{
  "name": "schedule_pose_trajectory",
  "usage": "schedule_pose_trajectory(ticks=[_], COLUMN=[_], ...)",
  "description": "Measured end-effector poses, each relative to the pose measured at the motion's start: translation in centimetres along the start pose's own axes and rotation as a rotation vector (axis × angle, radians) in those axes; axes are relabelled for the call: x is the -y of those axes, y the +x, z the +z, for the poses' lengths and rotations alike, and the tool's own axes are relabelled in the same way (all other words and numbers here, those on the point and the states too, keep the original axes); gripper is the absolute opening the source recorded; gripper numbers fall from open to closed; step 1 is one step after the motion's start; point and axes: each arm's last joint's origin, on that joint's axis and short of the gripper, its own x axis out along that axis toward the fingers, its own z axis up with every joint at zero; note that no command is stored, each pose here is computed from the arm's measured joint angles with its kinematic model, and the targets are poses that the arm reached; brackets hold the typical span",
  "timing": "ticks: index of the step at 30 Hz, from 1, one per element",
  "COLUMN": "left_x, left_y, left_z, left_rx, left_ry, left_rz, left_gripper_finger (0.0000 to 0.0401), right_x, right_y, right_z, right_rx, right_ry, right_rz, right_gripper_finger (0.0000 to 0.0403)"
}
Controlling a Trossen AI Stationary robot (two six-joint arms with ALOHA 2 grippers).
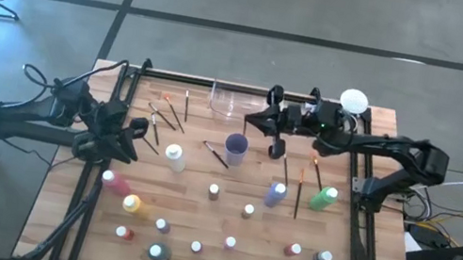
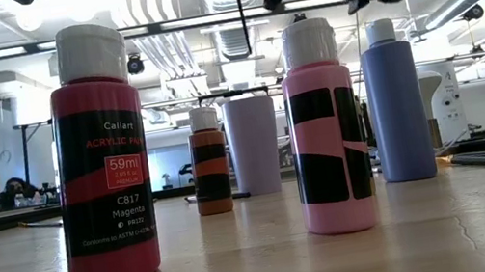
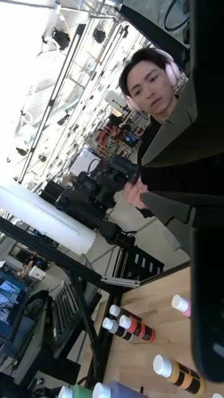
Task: Pick & Place Paint Supplies
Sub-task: Put the gold paint brush into the purple cup
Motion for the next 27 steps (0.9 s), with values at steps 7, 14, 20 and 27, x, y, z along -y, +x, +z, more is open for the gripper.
schedule_pose_trajectory(ticks=[7,14,20,27], left_x=[0.0,0.0,0.0,0.0], left_y=[0.0,0.0,0.0,0.0], left_z=[0.0,0.0,0.0,0.0], left_rx=[0.0,0.0,0.0,0.0], left_ry=[0.0,-0.001,-0.001,0.0], left_rz=[0.0,0.0,0.0,0.0], left_gripper_finger=[0.0081,0.0081,0.0081,0.0081], right_x=[-0.2,-0.1,0.2,0.3], right_y=[-0.6,-0.5,-0.3,-0.2], right_z=[-2.4,-4.1,-6.2,-8.5], right_rx=[-0.03,-0.056,-0.079,-0.089], right_ry=[0.03,0.066,0.106,0.153], right_rz=[0.005,0.003,-0.003,-0.006], right_gripper_finger=[0.0008,0.0008,0.0008,0.0008])
